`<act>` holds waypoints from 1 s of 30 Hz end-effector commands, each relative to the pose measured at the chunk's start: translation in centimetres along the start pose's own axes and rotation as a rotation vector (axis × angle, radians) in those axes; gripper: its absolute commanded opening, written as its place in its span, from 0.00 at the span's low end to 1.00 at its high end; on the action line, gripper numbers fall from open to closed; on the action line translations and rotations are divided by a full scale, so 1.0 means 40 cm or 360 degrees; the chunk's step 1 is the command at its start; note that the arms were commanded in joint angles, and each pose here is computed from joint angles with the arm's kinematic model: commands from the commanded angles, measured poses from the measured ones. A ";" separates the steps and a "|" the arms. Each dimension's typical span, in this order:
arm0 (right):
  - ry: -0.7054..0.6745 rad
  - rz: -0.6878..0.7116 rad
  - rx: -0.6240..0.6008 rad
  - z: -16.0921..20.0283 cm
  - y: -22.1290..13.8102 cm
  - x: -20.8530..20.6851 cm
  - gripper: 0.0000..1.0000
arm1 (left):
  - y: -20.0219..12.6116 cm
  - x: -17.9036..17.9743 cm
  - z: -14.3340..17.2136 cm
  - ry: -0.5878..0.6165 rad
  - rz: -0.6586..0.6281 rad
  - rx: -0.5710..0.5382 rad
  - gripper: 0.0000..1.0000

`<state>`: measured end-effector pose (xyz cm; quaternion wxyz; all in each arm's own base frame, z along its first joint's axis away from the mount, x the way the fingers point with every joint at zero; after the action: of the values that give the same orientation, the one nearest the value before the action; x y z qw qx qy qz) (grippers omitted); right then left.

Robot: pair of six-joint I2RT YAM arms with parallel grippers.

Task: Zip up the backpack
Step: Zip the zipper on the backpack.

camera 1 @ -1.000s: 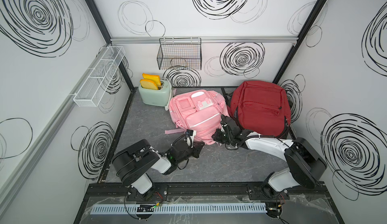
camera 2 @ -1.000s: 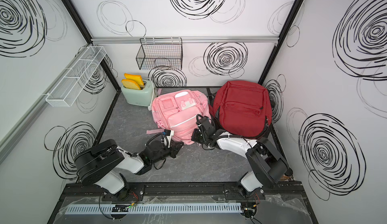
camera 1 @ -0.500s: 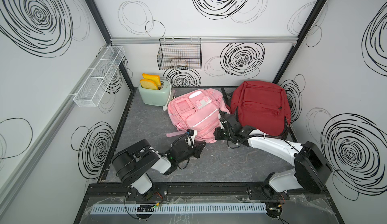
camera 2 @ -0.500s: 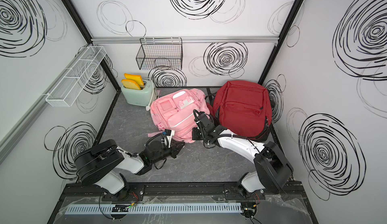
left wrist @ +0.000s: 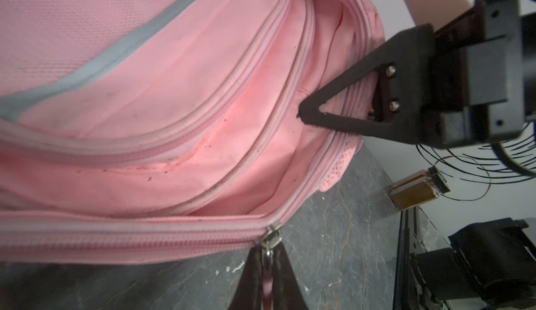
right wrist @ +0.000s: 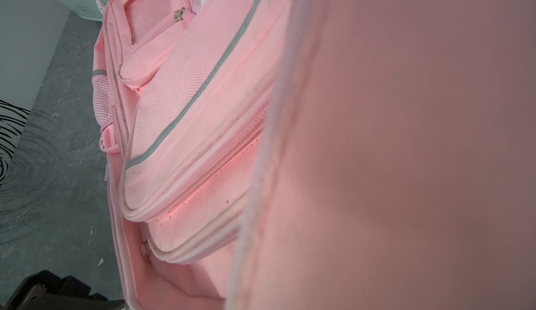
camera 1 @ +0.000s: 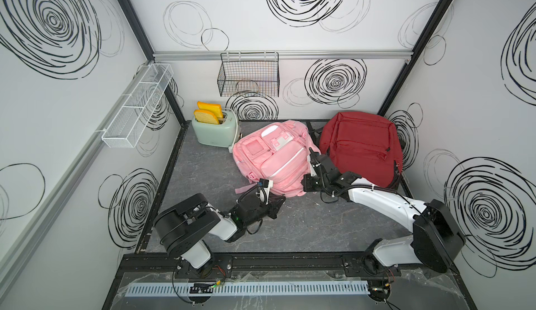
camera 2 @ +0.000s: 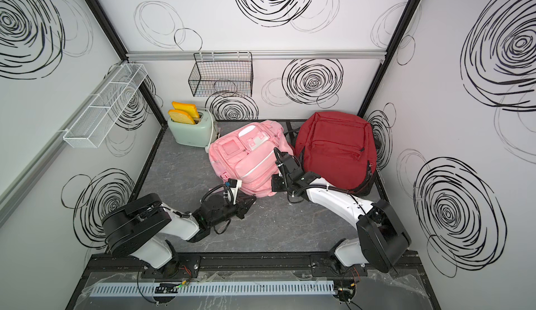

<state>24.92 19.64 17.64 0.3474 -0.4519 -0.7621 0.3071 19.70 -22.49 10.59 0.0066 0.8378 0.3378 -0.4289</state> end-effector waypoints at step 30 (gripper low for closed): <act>0.0784 -0.0206 -0.0211 0.059 -0.006 -0.065 0.79 | 0.026 0.016 0.012 -0.0021 0.0004 0.0053 0.00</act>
<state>23.98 16.71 15.47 0.4783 -0.4967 -0.7079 0.1529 19.48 -22.48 8.22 -0.0380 0.8238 0.3441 -0.4488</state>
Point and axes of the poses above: each gripper's point midway between its finger pads, its own y axis out along the fingers, its own x axis along the line the jaws close on, z = x × y, the point moved 8 cm from there along -y, back along the fingers, and after that the axes turned 10 degrees about -y, right-handed, at the moved point
